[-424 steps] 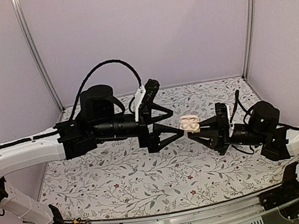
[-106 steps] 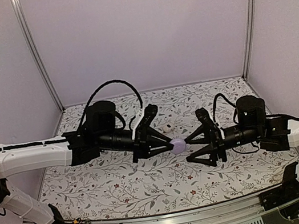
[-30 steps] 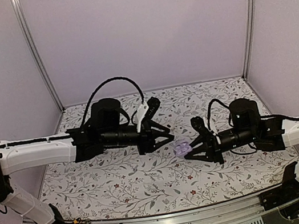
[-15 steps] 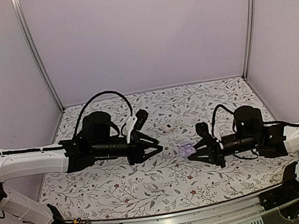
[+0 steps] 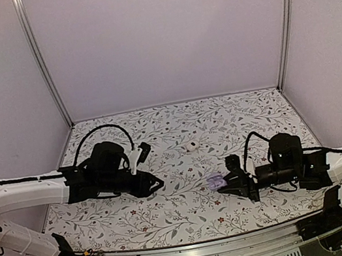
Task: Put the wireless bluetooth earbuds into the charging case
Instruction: Adjust the right earbud at the center of the board.
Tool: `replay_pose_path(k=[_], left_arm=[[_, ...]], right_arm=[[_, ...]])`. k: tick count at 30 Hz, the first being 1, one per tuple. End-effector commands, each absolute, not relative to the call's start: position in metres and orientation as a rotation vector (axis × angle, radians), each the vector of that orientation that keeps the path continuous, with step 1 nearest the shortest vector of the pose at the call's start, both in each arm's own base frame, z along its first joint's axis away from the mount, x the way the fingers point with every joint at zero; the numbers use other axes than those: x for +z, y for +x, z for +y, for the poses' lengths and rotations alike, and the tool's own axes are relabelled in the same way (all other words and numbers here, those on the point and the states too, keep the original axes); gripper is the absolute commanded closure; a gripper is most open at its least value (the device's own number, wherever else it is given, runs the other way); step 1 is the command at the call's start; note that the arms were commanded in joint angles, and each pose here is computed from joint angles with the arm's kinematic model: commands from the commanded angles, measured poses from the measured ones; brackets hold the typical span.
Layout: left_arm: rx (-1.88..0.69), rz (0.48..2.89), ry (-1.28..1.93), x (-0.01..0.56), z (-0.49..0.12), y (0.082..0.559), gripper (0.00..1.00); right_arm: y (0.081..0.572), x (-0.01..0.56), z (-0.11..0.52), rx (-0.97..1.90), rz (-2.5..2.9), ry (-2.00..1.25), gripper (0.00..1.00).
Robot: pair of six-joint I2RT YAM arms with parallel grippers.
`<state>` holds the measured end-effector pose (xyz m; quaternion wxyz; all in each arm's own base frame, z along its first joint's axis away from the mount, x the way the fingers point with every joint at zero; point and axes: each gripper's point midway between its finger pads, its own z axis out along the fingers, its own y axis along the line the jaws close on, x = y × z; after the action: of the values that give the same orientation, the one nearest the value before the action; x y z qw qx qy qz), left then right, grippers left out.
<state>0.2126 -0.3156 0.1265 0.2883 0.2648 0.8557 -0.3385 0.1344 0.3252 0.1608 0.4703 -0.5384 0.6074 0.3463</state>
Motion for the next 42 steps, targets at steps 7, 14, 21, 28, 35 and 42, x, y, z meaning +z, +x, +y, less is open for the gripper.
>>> replay_pose_path(k=[7,14,21,28,35,42], left_arm=[[-0.650,2.539,0.417,0.067,-0.254,0.216,0.62],[-0.637,2.534,0.378,0.053,-0.259,0.228,0.64],[-0.628,2.535,0.353,0.052,-0.256,0.247,0.64],[-0.577,2.590,0.443,0.031,-0.262,0.240,0.59],[-0.443,2.632,0.488,0.012,-0.263,0.245,0.61],[-0.338,2.641,0.486,0.003,-0.258,0.249,0.63]], right_arm=[[0.135,0.159,0.328,0.851,1.464,-1.313,1.00],[0.136,0.161,0.325,0.843,1.469,-1.291,1.00],[0.139,0.159,0.326,0.832,1.481,-1.287,1.00],[0.140,0.160,0.325,0.829,1.485,-1.273,1.00],[0.141,0.158,0.324,0.823,1.491,-1.269,1.00],[0.143,0.158,0.323,0.813,1.499,-1.258,1.00]])
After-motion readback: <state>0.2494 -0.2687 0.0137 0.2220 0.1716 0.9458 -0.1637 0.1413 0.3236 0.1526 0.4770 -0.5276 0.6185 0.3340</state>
